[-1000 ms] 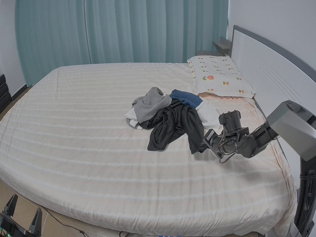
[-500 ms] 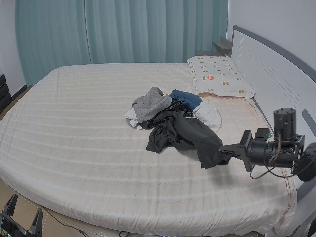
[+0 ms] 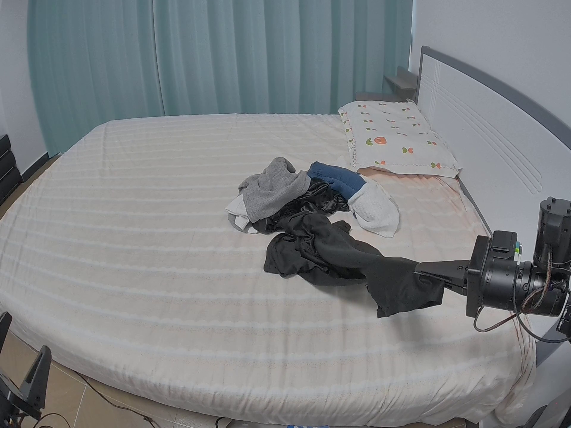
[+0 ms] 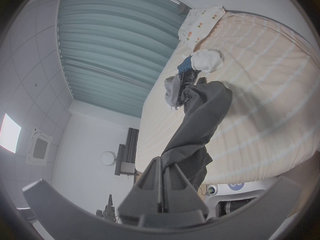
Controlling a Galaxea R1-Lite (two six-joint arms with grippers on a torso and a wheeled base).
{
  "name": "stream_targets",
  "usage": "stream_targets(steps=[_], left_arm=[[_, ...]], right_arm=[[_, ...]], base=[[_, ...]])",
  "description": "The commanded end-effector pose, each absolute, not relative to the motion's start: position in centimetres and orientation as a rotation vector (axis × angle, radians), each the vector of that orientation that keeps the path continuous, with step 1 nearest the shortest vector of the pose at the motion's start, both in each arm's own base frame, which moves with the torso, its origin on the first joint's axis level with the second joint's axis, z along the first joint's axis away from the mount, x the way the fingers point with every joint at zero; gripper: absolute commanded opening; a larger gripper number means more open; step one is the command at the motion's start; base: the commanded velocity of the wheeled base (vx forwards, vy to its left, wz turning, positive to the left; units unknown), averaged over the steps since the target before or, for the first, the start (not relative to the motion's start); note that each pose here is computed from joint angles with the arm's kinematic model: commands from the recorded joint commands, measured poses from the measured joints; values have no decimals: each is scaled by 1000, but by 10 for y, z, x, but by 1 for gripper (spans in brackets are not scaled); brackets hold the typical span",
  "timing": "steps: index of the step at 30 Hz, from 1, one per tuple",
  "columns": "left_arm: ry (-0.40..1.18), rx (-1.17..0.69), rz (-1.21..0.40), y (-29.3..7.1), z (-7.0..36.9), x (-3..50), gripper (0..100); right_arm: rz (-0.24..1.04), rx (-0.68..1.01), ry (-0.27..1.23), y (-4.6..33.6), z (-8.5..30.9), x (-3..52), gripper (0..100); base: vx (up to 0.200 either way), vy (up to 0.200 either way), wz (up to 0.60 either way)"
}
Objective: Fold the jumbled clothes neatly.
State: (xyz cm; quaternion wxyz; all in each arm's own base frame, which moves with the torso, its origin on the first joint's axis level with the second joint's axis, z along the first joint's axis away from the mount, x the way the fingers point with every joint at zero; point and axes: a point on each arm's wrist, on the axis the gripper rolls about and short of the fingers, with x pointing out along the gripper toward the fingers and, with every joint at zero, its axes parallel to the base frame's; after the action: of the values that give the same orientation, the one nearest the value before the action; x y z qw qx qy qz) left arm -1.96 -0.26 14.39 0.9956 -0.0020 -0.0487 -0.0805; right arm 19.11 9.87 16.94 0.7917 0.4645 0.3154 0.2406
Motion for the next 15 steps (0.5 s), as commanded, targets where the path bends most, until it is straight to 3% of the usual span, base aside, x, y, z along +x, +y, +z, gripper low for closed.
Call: stream_targets(steps=[1, 5, 9, 13, 15], left_arm=[[239, 11, -304, -10, 174, 62, 100], [358, 1, -475, -32, 165, 109, 100], [421, 27, -461, -58, 148, 159, 100], [452, 5, -487, -75, 134, 178, 100], [516, -52, -549, -104, 115, 194, 100]], right_arm=[[597, 1016, 574, 99, 187, 182, 0], [571, 1019, 537, 98, 191, 182, 0], [552, 1017, 519, 98, 191, 182, 0], [553, 1018, 514, 99, 192, 182, 0], [560, 1026, 488, 100, 199, 183, 0]], base=[[0, 0, 0], [0, 0, 0], [0, 0, 0], [0, 0, 0], [0, 0, 0]])
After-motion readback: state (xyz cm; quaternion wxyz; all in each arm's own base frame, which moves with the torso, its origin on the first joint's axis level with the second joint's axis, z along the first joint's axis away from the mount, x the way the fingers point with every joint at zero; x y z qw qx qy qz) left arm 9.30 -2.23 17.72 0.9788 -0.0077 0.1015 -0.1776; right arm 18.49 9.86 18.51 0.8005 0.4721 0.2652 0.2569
